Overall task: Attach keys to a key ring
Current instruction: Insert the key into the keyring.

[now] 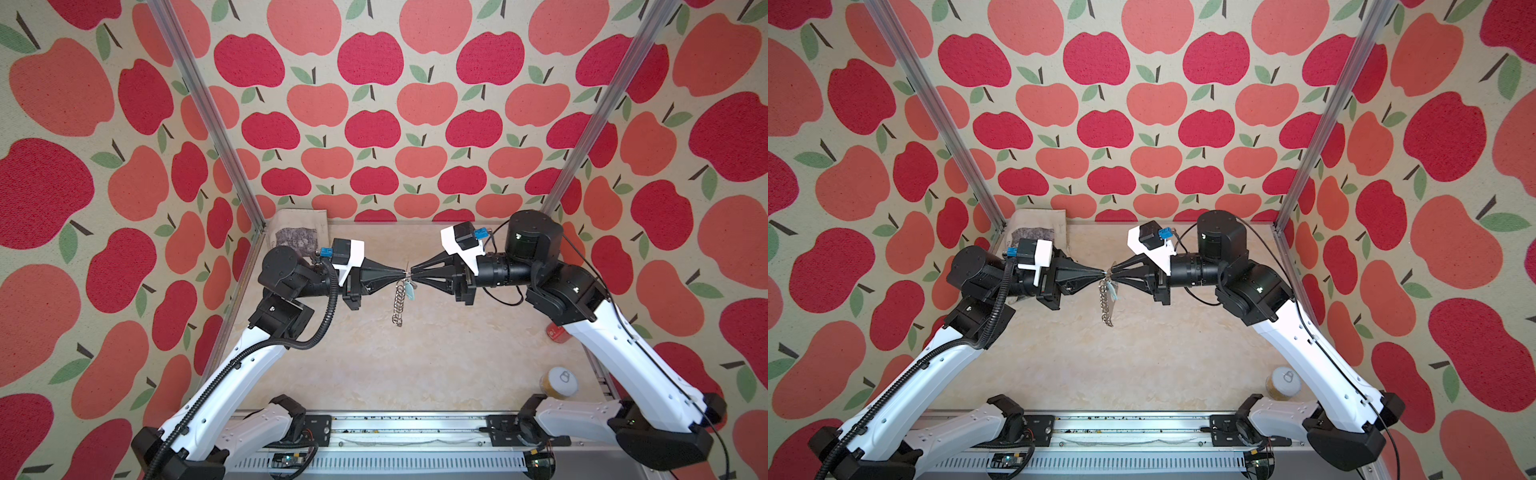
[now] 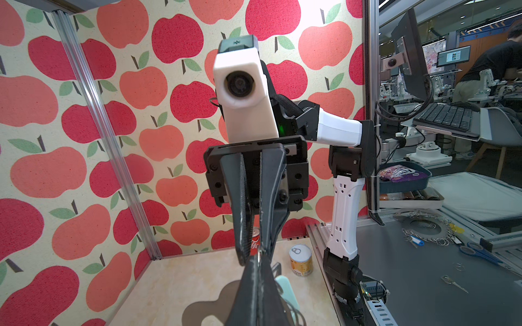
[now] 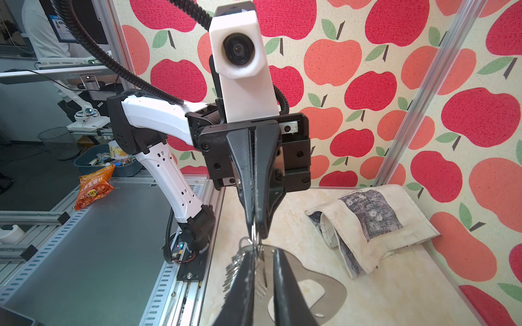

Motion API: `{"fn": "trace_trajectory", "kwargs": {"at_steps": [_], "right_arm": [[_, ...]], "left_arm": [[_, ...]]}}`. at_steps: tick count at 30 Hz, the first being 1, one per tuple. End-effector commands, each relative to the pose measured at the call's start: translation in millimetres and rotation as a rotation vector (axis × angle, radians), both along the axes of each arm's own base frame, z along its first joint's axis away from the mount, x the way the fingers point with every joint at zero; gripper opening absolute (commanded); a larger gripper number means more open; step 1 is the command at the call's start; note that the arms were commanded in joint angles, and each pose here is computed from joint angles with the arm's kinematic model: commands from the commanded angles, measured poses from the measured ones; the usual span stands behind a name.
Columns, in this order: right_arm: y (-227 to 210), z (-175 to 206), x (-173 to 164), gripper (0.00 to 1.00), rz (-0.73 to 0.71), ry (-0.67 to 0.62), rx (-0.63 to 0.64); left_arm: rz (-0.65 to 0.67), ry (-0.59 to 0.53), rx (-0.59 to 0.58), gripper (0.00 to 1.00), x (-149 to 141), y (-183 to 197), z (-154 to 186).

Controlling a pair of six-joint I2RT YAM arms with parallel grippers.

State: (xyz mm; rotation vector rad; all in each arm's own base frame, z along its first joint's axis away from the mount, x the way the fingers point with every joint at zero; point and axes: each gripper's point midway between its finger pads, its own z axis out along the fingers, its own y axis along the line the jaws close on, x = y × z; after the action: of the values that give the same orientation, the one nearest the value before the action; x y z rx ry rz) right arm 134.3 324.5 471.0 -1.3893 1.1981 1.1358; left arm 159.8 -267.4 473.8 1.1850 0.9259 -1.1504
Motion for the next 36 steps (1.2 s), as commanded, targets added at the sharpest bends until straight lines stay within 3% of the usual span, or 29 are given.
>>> {"fn": "trace_trajectory", "kwargs": {"at_steps": [1,10,14,23,30,36], "right_arm": [[3.0,-1.6,-0.1,0.15,0.025,0.023,0.006],[5.6,-5.6,-0.8,0.08,0.038,0.034,-0.002],[5.1,-5.7,-0.8,0.00,0.031,0.031,-0.001],[1.6,-10.6,-0.5,0.00,0.014,0.024,-0.050],[-7.0,-23.3,0.5,0.00,-0.012,0.026,-0.188],[-7.4,-38.6,4.0,0.00,-0.027,0.037,-0.301]], "left_arm": [[-0.026,-0.021,-0.006,0.00,-5.7,-0.5,0.5],[-0.029,-0.017,-0.001,0.00,-6.9,-1.3,-0.7],[-0.029,-0.015,0.004,0.00,-7.2,-1.9,-2.1],[-0.008,0.015,0.031,0.00,-5.3,-2.3,-9.3],[0.059,0.080,0.111,0.25,-3.1,2.8,-22.7],[0.118,0.097,0.189,0.33,-3.6,3.2,-30.2]]}}
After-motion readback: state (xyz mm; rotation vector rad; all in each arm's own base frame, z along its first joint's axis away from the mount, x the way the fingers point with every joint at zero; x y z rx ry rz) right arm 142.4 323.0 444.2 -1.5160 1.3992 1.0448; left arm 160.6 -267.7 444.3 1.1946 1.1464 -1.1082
